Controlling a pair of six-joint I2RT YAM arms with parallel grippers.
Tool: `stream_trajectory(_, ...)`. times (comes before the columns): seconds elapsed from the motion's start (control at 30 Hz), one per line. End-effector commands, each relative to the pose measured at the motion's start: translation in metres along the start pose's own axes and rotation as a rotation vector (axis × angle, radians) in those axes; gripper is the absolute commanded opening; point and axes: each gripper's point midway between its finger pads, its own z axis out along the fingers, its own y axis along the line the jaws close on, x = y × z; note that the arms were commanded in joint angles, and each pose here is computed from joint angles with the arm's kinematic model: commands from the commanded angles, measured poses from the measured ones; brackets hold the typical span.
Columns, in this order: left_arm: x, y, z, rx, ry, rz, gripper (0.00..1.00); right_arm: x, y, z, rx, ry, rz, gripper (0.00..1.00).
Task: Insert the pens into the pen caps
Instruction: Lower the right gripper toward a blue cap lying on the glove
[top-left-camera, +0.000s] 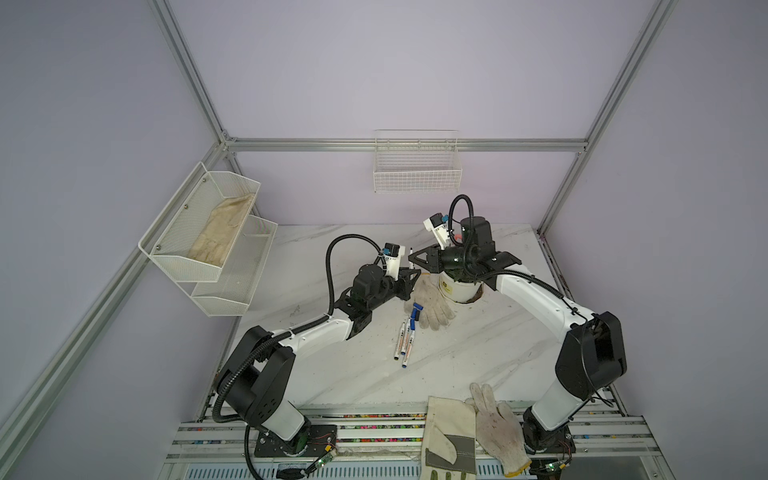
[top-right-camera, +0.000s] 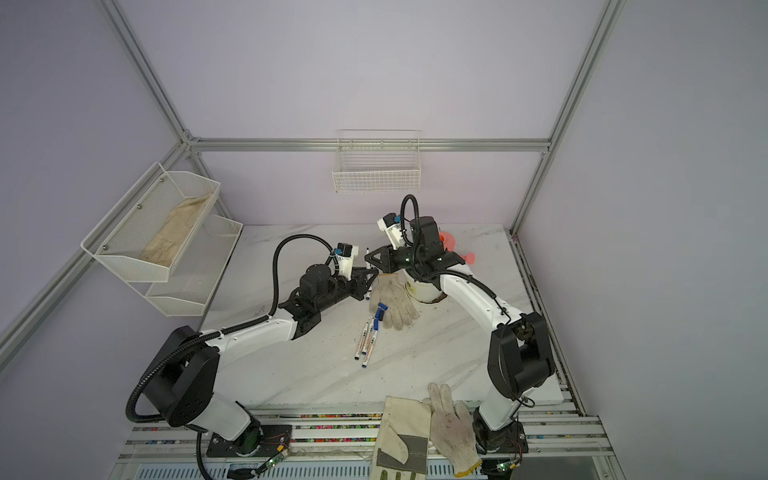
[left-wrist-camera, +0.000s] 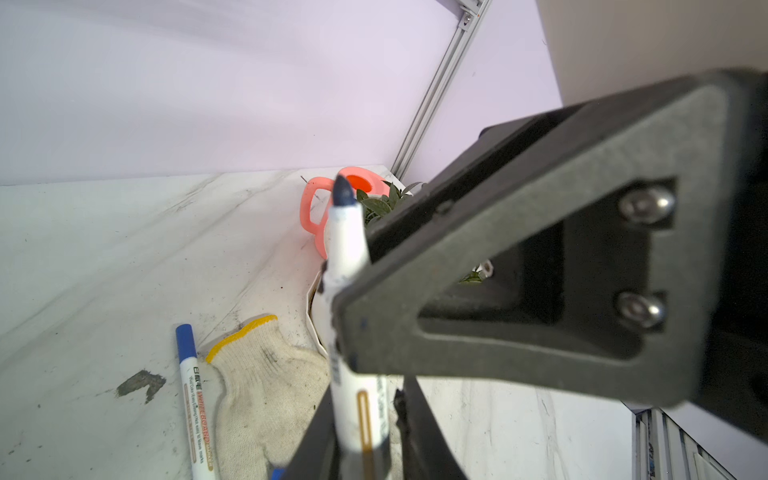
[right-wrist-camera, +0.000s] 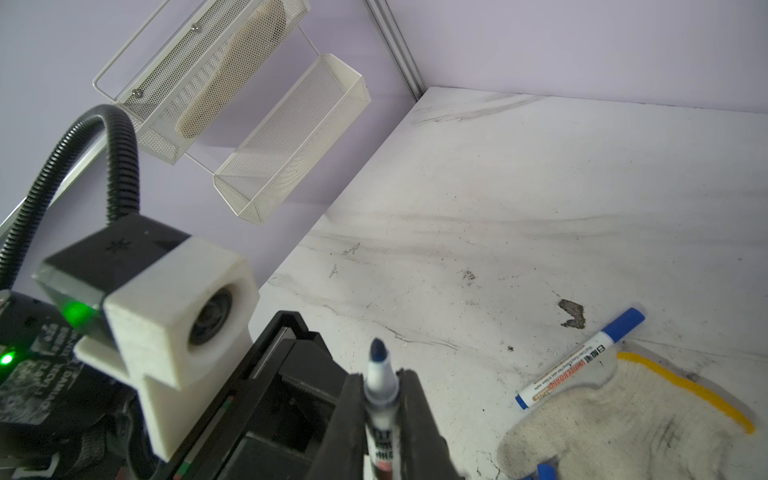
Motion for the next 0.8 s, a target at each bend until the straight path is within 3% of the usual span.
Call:
stream_trajectory(0.0,-0.016,-0.015,0.001,0.070,-0.028,0.010,0.19,-0.008,0.014,-0.009,-0.024,-0.029,-0.041,0.04)
stream_trajectory(0.13,-0.014,-0.018,-0.002,0.089,-0.016,0.011,0.02,-0.009,0.013,-0.011,-0.022,-0.033,-0.040,0.04)
stream_trajectory(0.23,-0.013,-0.015,-0.005,0.088,-0.019,0.002,0.00,-0.007,0.010,-0.011,-0.008,-0.031,-0.033,0.08)
stream_trajectory(0.33,-0.010,0.002,-0.007,0.009,-0.031,-0.024,0.00,0.002,-0.006,-0.008,0.061,-0.003,-0.014,0.33)
stream_trajectory(0.4,-0.004,0.027,-0.009,-0.121,-0.036,-0.058,0.00,0.016,-0.024,-0.006,0.150,0.046,-0.018,0.41)
stream_trajectory(0.63,0.015,0.094,-0.037,-0.473,-0.072,-0.154,0.00,0.088,-0.066,0.008,0.386,0.264,-0.018,0.43)
stream_trajectory(0.77,0.019,0.093,-0.034,-0.464,-0.034,-0.127,0.00,0.128,-0.080,0.027,0.460,0.401,-0.042,0.42)
